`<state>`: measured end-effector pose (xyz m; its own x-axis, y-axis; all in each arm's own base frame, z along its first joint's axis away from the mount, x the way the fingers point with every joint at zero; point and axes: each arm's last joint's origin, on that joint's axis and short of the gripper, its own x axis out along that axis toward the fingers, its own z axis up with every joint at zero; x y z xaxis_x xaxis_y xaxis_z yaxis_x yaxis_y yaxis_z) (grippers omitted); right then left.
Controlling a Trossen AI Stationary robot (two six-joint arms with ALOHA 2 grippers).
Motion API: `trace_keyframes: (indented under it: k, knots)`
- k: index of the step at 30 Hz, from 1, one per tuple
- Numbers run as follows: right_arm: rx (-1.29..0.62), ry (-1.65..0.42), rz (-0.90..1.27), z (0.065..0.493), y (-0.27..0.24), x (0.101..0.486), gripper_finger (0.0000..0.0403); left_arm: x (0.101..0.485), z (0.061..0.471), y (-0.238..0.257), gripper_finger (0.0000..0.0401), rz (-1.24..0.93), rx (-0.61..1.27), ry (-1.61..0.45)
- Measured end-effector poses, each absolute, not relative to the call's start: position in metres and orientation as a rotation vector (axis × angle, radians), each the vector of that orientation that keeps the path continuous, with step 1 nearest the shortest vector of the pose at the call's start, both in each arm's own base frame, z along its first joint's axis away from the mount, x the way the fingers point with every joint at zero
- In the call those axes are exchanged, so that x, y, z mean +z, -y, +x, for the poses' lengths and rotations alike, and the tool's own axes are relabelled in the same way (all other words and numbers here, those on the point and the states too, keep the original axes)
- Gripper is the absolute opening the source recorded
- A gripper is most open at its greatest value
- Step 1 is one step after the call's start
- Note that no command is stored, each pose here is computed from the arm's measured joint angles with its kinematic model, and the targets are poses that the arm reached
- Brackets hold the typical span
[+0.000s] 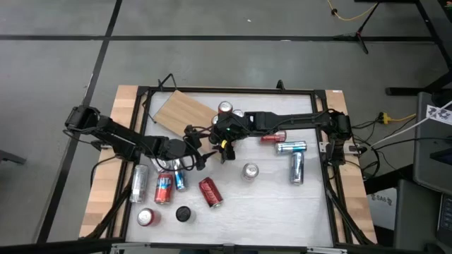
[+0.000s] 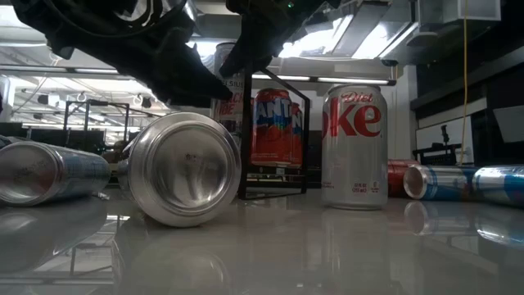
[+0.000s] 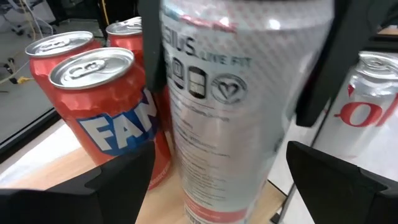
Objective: Pick and place cans onto a shelf
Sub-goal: Put the top pink/white soda can on the shelf
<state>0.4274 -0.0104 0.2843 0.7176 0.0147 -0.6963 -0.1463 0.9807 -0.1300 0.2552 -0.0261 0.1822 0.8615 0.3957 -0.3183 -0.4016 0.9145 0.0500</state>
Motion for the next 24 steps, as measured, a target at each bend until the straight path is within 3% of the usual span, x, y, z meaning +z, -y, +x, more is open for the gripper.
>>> trace_keyframes:
  k: [10, 24]
  knots:
    - [0.090, -0.766, -0.181, 0.4274, 0.0104, 0.2843, 0.0280, 0.1842, 0.2564, 0.0250, 0.0350, -0.028, 0.407, -0.310]
    - [0.090, -0.768, -0.182, 0.4273, 0.0104, 0.2842, 0.0280, 0.1864, 0.2581, 0.0205, 0.0260, -0.048, 0.389, -0.288]
